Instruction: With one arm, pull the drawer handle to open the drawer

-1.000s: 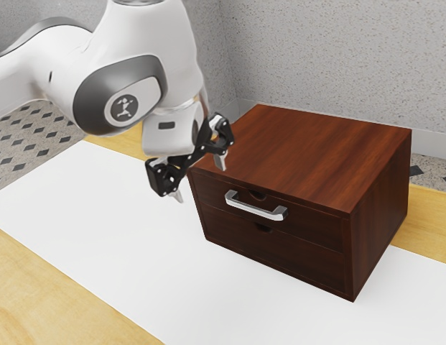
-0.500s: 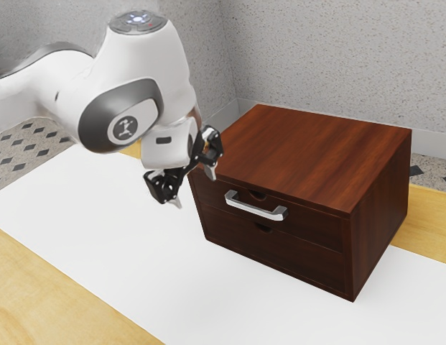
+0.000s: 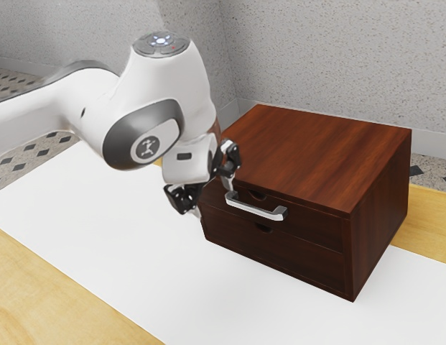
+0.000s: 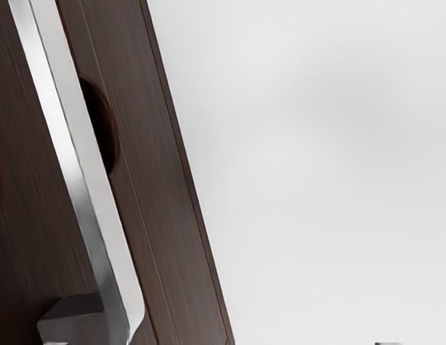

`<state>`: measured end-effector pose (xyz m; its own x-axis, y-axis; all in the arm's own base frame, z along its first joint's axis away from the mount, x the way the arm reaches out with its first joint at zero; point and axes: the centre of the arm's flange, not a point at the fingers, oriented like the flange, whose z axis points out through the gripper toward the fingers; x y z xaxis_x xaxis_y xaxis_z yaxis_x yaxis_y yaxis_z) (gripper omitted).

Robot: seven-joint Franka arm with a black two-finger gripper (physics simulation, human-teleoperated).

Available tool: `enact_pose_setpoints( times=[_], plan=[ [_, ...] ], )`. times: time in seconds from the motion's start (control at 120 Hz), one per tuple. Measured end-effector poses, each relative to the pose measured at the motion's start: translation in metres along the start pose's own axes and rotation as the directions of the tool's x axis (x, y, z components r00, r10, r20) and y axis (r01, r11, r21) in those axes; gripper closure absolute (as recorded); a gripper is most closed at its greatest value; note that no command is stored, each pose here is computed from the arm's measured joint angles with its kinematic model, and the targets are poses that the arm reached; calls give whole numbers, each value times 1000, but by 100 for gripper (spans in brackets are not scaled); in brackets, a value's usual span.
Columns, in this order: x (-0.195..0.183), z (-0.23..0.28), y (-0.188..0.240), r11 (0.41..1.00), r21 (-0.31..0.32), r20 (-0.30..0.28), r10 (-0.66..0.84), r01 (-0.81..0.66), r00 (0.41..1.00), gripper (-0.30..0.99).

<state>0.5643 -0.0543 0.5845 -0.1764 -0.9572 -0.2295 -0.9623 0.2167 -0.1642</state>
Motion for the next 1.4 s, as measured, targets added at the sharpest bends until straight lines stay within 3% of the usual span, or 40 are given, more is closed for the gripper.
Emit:
enact_pose_setpoints(
  times=[0.242, 0.35, 0.642, 0.783, 0.833, 0.967, 1.1, 1.158, 1.258, 1.4],
  plan=[
    [8, 10, -7, 1000, 10, -4, 7, -7, 1000, 7],
    [8, 7, -6, 1000, 21, -9, 7, -7, 1000, 14],
    [48, 1, -4, 996, 55, -24, 75, -74, 997, 15],
    [45, 7, -5, 995, 73, -23, 70, -68, 997, 16],
    [45, 15, -3, 995, 68, -25, 70, -68, 997, 11],
    [47, 27, 0, 996, 59, -26, 62, -60, 998, -20],
    [48, 29, 2, 997, 60, -29, 50, -48, 998, -28],
    [48, 27, 7, 997, 63, -32, 45, -42, 998, -21],
    [46, 21, 14, 996, 75, -41, 46, -43, 998, 7],
    [43, 15, 25, 995, 89, -48, 48, -43, 998, 15]
  ],
)
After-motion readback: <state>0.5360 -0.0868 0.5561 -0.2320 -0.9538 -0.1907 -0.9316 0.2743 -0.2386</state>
